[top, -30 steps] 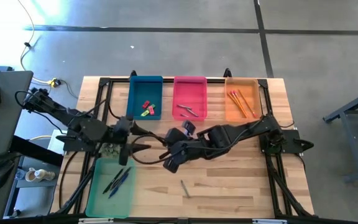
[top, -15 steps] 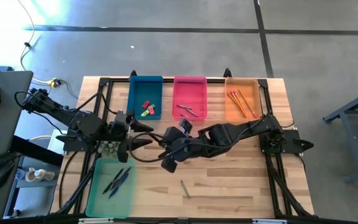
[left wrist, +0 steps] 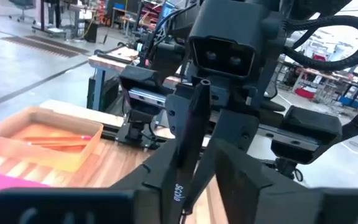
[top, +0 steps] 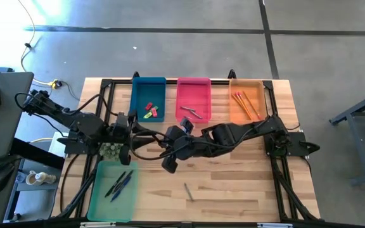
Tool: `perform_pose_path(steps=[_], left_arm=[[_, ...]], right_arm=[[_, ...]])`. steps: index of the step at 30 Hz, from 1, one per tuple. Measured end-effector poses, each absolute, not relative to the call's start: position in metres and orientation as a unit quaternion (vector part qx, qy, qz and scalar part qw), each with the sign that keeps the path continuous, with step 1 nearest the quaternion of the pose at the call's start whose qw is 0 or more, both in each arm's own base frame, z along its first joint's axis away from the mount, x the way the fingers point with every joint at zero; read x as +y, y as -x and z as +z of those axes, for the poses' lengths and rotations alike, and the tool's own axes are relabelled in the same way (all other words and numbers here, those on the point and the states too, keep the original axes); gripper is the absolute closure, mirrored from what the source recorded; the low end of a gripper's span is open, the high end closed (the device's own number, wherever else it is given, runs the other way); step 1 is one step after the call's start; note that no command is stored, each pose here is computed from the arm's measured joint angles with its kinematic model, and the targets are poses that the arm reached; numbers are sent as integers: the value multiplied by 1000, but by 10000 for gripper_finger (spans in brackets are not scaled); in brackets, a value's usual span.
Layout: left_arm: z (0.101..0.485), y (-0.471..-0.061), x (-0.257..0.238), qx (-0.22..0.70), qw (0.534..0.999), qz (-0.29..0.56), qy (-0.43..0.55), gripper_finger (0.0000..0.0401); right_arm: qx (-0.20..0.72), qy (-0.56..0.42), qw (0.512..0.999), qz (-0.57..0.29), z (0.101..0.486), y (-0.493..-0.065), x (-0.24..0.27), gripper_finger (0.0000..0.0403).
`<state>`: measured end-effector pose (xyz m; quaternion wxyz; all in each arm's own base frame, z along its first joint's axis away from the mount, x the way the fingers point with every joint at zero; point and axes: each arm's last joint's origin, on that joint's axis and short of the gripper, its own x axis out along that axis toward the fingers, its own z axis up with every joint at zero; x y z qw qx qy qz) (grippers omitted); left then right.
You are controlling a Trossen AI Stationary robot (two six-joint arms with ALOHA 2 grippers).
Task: Sort crayons/erasers/pens/pencils in bins
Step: Put the black pen into the transparent blue bin
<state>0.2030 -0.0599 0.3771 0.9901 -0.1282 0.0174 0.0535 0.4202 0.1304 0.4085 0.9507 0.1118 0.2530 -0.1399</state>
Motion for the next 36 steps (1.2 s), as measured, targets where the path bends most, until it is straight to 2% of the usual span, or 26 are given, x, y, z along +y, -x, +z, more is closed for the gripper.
perform_pose_path(steps=[10,22,26,36], left_arm=[[377,-203,-60,19,992,58,112,378],[375,-203,-60,28,992,60,112,380],[371,-202,-59,45,991,64,108,382],[358,-200,-58,106,983,85,123,382]], right_arm=[[254,-113,951,-137,408,-420,131,396],[261,-117,950,-126,408,-421,129,394],[269,-108,948,-128,406,-420,129,366],[291,-103,941,-140,402,-417,127,258]])
